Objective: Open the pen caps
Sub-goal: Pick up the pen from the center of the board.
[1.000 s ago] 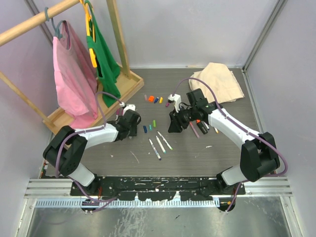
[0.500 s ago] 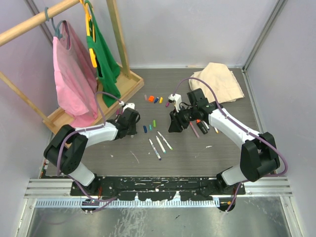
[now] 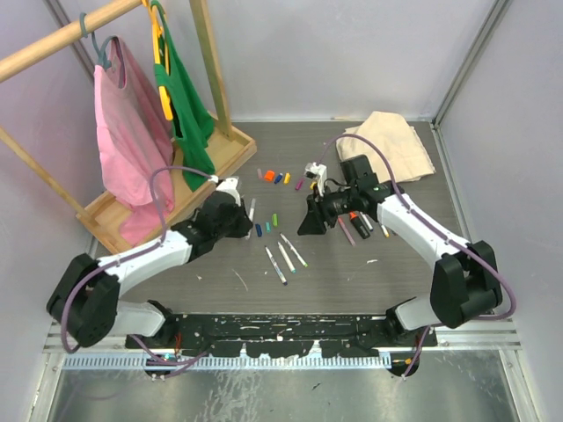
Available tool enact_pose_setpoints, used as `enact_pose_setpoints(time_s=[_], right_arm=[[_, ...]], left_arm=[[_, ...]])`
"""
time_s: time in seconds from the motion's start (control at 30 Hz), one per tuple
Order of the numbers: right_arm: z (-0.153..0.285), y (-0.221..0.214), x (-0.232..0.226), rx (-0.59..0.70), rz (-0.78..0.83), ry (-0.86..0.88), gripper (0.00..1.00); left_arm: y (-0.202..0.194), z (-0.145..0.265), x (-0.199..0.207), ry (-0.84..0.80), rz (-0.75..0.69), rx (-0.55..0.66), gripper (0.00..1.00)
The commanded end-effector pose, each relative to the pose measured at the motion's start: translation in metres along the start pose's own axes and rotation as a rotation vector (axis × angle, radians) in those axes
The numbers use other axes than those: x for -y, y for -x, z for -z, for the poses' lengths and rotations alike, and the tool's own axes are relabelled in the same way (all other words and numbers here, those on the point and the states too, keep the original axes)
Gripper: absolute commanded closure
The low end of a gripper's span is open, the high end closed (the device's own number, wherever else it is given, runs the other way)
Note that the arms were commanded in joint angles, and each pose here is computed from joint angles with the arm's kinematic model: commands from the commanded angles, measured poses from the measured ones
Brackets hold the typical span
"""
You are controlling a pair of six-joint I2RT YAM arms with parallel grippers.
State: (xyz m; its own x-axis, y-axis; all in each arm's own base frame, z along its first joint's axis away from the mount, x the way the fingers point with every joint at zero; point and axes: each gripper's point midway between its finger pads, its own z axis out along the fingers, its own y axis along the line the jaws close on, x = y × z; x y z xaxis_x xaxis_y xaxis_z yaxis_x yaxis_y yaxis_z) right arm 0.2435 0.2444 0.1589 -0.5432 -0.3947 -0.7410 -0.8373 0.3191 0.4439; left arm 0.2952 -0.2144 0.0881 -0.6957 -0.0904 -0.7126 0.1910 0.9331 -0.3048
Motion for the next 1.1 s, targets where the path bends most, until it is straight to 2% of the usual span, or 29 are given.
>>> enact_pose_setpoints(time_s=[0.0,0.23,0.4,0.57,0.77,1.07], right_arm=[[0.023,0.033,-0.028,0.152,0.069,0.099,0.48],[0.058,0.05,-0.042,0.322,-0.022,0.23,0.43],[0.071,0.063,-0.051,0.418,0.012,0.248,0.34],[0.079,0.069,-0.064,0.525,0.055,0.249,0.29],[0.09,0.075,-0.078,0.65,0.104,0.231,0.26],[0.095,0.08,-0.081,0.713,0.024,0.248,0.24]], left_arm=[[0.034,0.032,0.055,-0.252,0.02,0.175,1.0],[0.06,0.087,0.123,-0.615,0.055,0.393,1.0],[0.068,0.116,0.155,-0.749,0.08,0.502,1.0],[0.072,0.136,0.182,-0.84,0.098,0.589,1.0],[0.075,0.144,0.198,-0.864,0.102,0.655,1.0],[0.068,0.146,0.219,-0.909,0.098,0.68,1.0]])
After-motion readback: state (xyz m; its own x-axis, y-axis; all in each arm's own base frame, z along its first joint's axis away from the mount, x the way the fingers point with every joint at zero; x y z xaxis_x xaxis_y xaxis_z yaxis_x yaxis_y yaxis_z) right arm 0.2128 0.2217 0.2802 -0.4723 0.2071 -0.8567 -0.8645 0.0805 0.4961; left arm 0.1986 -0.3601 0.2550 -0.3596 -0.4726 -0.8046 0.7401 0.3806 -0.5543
